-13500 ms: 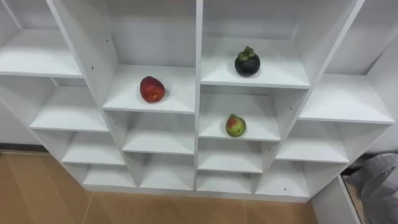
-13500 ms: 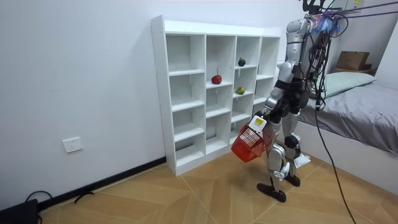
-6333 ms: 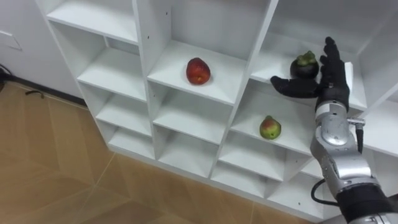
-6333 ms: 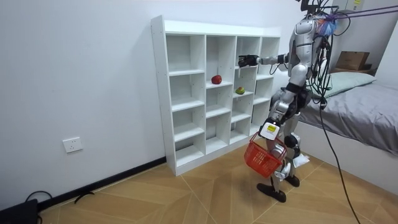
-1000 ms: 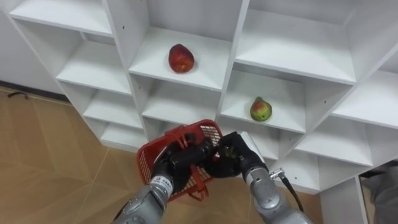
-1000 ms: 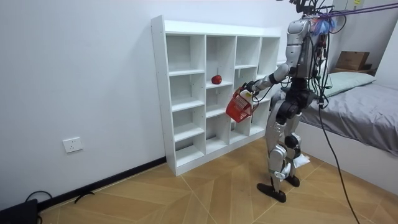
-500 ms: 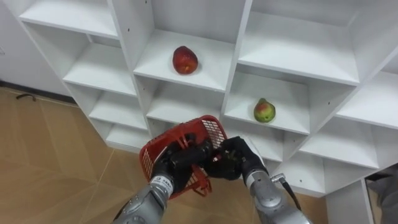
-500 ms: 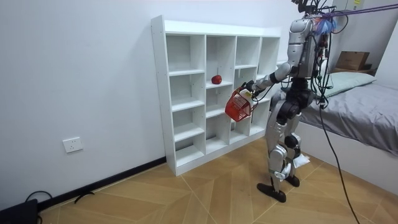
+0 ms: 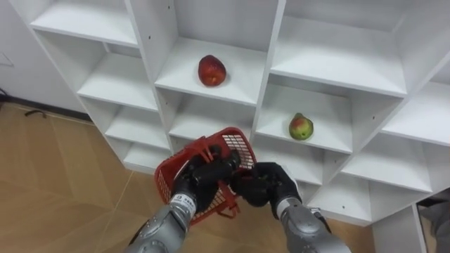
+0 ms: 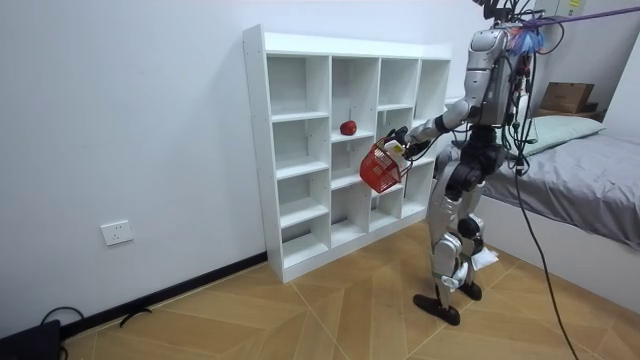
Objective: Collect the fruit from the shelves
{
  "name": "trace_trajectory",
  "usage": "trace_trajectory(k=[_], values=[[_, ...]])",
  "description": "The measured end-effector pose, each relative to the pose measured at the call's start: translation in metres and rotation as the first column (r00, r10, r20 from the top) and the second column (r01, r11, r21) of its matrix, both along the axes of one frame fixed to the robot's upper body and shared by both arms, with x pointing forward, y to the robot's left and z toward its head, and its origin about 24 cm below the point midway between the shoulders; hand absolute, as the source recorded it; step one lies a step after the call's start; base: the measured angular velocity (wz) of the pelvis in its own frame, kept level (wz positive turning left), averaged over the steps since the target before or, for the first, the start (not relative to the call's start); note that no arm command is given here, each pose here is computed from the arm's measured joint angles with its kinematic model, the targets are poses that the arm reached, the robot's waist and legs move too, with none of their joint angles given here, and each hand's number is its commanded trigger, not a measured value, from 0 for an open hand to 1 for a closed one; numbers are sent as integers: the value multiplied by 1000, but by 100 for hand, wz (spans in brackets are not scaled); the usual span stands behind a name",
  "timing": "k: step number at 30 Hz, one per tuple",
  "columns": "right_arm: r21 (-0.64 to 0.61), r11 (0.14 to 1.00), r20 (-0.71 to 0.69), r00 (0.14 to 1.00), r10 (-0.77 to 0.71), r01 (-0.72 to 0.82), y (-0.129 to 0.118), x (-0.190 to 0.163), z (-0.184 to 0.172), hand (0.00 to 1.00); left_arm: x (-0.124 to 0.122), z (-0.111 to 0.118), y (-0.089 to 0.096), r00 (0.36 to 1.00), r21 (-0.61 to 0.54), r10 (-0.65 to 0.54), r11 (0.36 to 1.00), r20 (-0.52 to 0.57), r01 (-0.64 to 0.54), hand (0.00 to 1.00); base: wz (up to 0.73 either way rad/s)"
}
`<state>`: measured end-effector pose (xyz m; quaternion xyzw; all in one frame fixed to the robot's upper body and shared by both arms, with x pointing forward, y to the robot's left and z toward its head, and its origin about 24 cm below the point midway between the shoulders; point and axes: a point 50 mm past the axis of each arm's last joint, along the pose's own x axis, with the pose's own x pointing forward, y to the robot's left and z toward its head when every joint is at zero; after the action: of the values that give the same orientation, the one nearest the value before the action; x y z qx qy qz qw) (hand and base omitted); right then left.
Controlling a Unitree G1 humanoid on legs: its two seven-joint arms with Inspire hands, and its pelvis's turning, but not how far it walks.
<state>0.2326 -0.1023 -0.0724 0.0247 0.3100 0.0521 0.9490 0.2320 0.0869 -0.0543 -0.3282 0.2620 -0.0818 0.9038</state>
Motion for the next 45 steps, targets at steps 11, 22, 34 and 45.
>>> trace_trajectory(k=[11,22,34,45], values=[[97,991,-59,994,-88,94,2,-2,-2,100,0,1,-3,999,-30,38,999,-7,-38,100,0],[125,985,-74,991,-112,121,3,-2,-2,100,1,2,-4,999,-41,46,998,-4,-46,100,0],[119,984,-53,991,-126,132,3,2,3,100,3,5,-4,998,-51,61,997,20,-60,100,0],[128,974,-12,983,-185,185,0,17,14,100,-10,-11,-8,998,-25,16,1000,-57,-18,100,0]])
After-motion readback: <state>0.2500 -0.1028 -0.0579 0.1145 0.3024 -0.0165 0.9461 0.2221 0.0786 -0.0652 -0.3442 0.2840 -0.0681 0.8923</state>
